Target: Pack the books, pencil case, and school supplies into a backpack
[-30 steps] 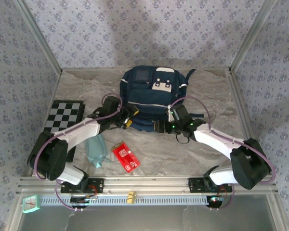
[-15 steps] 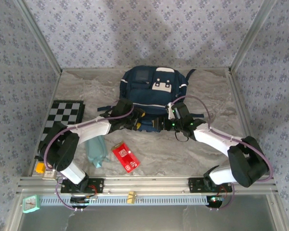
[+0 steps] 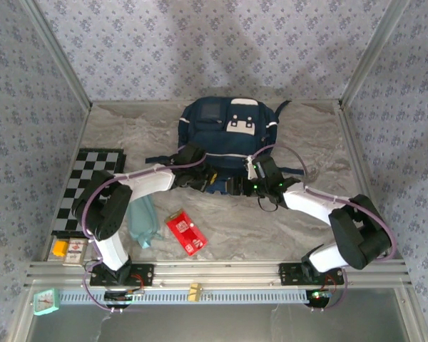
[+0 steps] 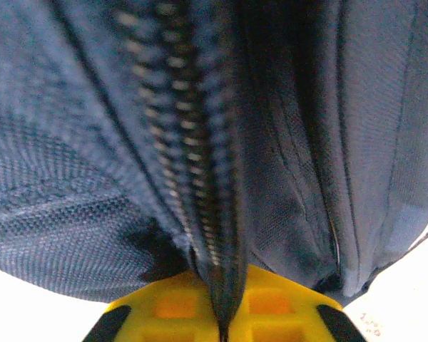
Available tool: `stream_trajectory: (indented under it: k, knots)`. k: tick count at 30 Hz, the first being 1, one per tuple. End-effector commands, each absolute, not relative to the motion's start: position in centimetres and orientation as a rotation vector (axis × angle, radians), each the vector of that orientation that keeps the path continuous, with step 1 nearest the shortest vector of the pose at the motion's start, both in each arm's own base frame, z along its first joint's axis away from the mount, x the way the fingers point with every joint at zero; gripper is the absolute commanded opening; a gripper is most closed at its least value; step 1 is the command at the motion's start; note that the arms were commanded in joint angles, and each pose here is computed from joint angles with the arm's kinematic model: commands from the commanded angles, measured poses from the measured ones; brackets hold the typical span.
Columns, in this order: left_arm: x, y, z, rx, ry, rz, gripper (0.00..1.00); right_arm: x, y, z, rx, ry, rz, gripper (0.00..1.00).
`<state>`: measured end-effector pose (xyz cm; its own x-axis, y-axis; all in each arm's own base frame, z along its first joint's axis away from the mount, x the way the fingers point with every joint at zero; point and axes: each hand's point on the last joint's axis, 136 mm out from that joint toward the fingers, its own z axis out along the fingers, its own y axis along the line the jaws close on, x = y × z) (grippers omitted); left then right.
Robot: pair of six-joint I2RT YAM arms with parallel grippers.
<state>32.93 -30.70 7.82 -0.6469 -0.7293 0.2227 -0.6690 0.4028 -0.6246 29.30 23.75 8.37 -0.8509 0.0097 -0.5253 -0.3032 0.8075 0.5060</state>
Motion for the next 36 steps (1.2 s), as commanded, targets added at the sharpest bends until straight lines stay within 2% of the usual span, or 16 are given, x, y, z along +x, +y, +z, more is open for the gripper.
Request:
stream_trajectory:
  k: [1,13,19,27,31,36]
  knots:
    - [34.8,-30.4,11.5,-1.207,2.493,-1.144,0.0,29.6,24.2,8.8,-0.274,2.432,0.838,0.75]
    - [35.2,-29.8,17.7,-1.076,2.423,-1.319,0.0,31.6,25.3,12.9,-0.373,2.287,0.85,0.81]
    - [34.9,-29.8,19.4,-0.989,2.427,-1.35,0.0,32.3,26.1,16.1,-0.434,2.175,0.847,0.82]
    - [34.2,-29.5,20.8,-0.949,2.412,-1.389,0.0,34.0,26.8,17.4,-0.485,2.125,0.791,0.83]
    - [34.3,-29.5,21.0,-0.944,2.407,-1.401,0.0,33.1,28.5,18.1,-0.588,2.097,0.827,0.78]
    - [34.3,-29.3,21.0,-0.941,2.401,-1.39,0.0,32.2,29.5,17.1,-0.663,2.137,0.766,0.65]
